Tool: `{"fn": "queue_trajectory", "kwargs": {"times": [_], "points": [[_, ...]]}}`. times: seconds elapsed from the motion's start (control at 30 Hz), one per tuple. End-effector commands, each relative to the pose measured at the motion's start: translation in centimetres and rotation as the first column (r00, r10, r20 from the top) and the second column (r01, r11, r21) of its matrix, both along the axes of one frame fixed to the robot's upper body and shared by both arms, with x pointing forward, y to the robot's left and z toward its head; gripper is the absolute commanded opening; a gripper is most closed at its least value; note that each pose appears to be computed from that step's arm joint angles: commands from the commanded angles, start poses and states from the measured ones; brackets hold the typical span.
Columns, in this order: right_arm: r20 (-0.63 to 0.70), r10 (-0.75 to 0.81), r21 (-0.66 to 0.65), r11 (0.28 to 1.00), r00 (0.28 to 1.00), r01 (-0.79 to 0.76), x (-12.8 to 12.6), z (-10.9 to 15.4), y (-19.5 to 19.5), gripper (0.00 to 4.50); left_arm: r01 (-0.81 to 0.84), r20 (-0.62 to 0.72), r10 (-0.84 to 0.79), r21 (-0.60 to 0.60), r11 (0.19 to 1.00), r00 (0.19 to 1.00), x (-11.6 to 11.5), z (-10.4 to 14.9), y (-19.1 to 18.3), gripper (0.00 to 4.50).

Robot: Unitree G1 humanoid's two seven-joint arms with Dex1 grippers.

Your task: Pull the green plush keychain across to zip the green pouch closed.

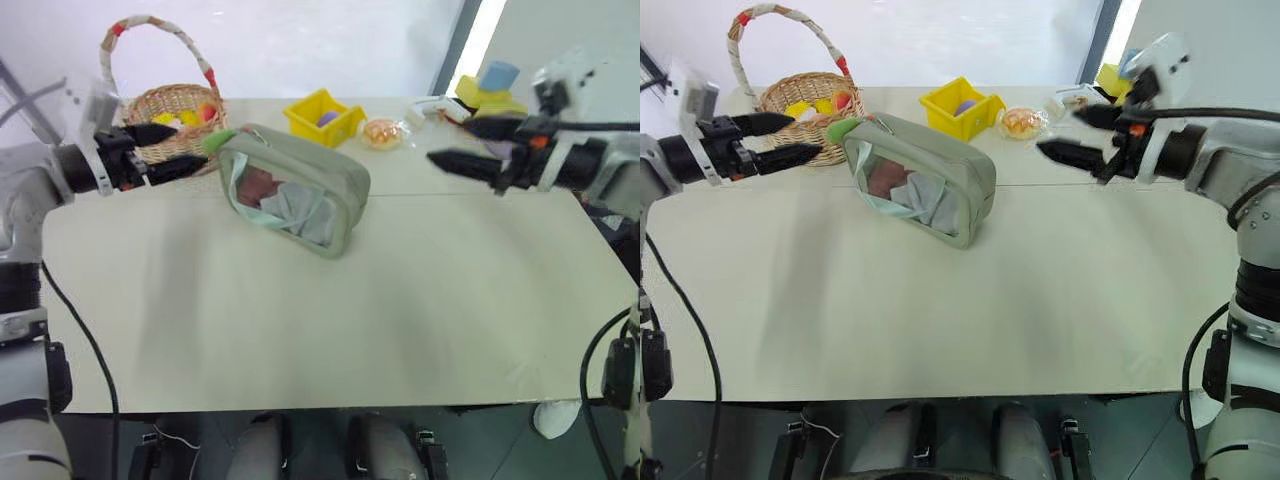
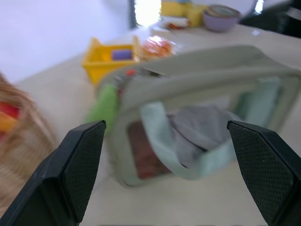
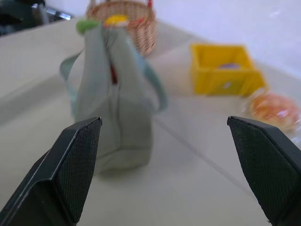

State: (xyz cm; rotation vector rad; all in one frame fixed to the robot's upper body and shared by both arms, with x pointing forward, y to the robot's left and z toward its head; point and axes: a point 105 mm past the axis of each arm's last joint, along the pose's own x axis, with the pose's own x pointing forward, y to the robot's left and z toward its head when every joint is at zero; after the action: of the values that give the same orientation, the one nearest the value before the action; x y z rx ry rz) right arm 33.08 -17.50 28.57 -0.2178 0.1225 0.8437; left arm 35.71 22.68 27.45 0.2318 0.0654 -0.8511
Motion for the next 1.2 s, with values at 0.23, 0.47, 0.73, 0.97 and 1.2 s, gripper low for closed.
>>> {"fn": "queue_trajectory", "kwargs": {"times": [0.23,0.47,0.73,0.97,1.2], "points": [[0.066,0.083,-0.030,0.996,0.994,-0.081,-1.3,1.2,2.3,4.45,-0.011,0.102,0.005,0.053,0.999,0.995,0.4,2.4,0.6,4.40],[0.154,0.132,0.008,0.991,0.979,-0.135,0.7,3.3,8.4,4.45,-0.018,0.118,0.019,-0.014,1.000,0.993,-0.3,3.6,0.8,4.40],[0.119,0.158,-0.136,0.981,0.980,-0.141,4.4,-0.6,15.3,4.45,0.000,0.101,0.007,-0.062,0.998,0.995,-2.7,2.4,-0.8,4.40],[0.118,0.222,-0.302,0.937,0.968,-0.178,5.7,-4.6,16.4,3.92,-0.022,0.101,0.029,-0.065,0.998,0.994,-3.9,2.3,-0.9,4.50],[0.171,0.296,-0.365,0.905,0.940,-0.219,5.3,-4.2,15.6,0.46,-0.045,0.097,0.052,-0.071,0.996,0.994,-3.8,2.2,-0.5,4.50]]}}
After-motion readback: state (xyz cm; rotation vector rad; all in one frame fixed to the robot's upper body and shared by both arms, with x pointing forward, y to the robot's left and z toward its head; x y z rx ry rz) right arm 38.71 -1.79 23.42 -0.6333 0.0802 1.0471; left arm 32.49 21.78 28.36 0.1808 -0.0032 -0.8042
